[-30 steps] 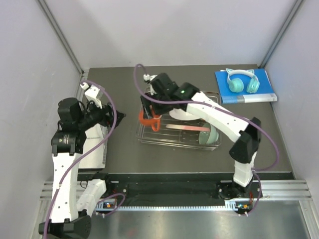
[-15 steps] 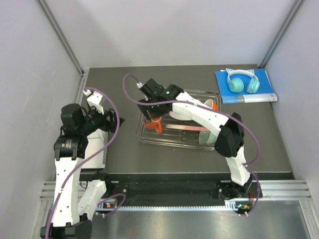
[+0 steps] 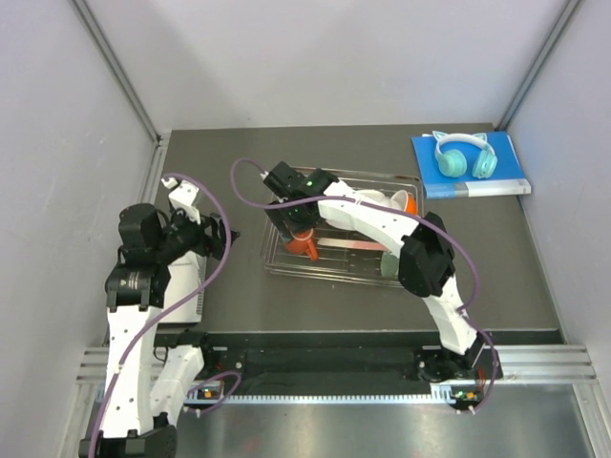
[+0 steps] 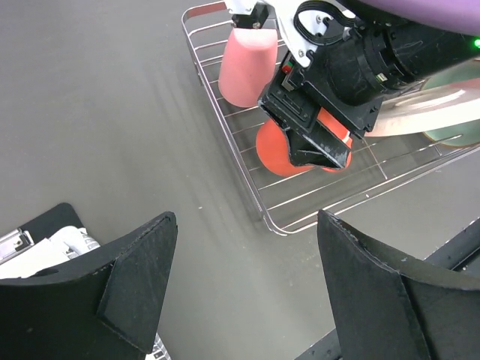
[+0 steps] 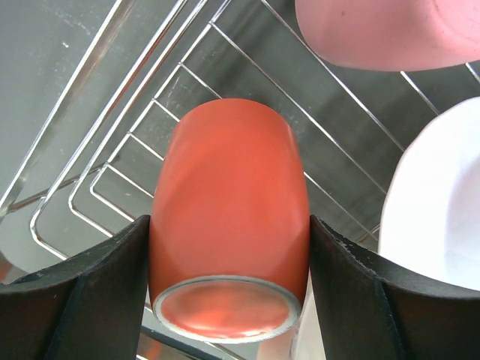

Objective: Load the mixed dishes into the dish rack

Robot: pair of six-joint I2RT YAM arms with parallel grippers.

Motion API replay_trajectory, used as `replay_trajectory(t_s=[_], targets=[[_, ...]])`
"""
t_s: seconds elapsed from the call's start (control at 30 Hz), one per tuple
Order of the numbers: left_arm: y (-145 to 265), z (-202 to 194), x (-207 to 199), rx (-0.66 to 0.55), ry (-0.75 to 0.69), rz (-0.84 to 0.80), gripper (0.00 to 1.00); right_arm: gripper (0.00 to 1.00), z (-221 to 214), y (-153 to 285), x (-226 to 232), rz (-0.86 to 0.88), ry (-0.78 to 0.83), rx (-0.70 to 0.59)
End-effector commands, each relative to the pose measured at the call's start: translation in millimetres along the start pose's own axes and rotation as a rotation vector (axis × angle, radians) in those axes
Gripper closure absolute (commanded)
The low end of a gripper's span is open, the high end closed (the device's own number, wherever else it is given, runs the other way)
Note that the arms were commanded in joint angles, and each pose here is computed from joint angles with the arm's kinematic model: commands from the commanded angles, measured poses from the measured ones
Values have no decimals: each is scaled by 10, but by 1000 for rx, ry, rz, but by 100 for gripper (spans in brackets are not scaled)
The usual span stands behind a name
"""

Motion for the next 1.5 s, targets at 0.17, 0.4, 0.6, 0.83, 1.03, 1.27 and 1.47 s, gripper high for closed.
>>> replay_trajectory(t_s=[0.17, 0.4, 0.6, 0.83, 1.03, 1.27, 1.47], targets=[[36, 76, -13, -63, -52, -3, 21, 100, 76, -177, 5, -18, 26, -26], [44, 52, -33, -61, -51, -9, 21, 73, 75, -310, 25, -24, 38, -10], [41, 30, -45, -59, -47, -19, 21, 33, 98, -308, 34, -18, 42, -22], [32, 7, -46, -49, -52, -25, 21, 0, 201, 16, 41, -10, 59, -93], [43, 14, -44, -41, -48, -23, 21, 0, 283, 391, -53, -34, 58, -162], [49, 36, -5, -29, -44, 12, 20, 0, 383, 931, -84, 0, 47, -246], [42, 56, 47, 17, 35, 66, 13, 0, 279, 2136, -271, 146, -53, -563]])
Point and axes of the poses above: each gripper's point midway between its finger pads, its own y axis back along the fingers, its own x axis along the line the jaws close on, z = x × y, the point moved 8 cm from there along y, back along the fingers, and after that the axes turned 12 degrees about -y, right-handed, at the moved point
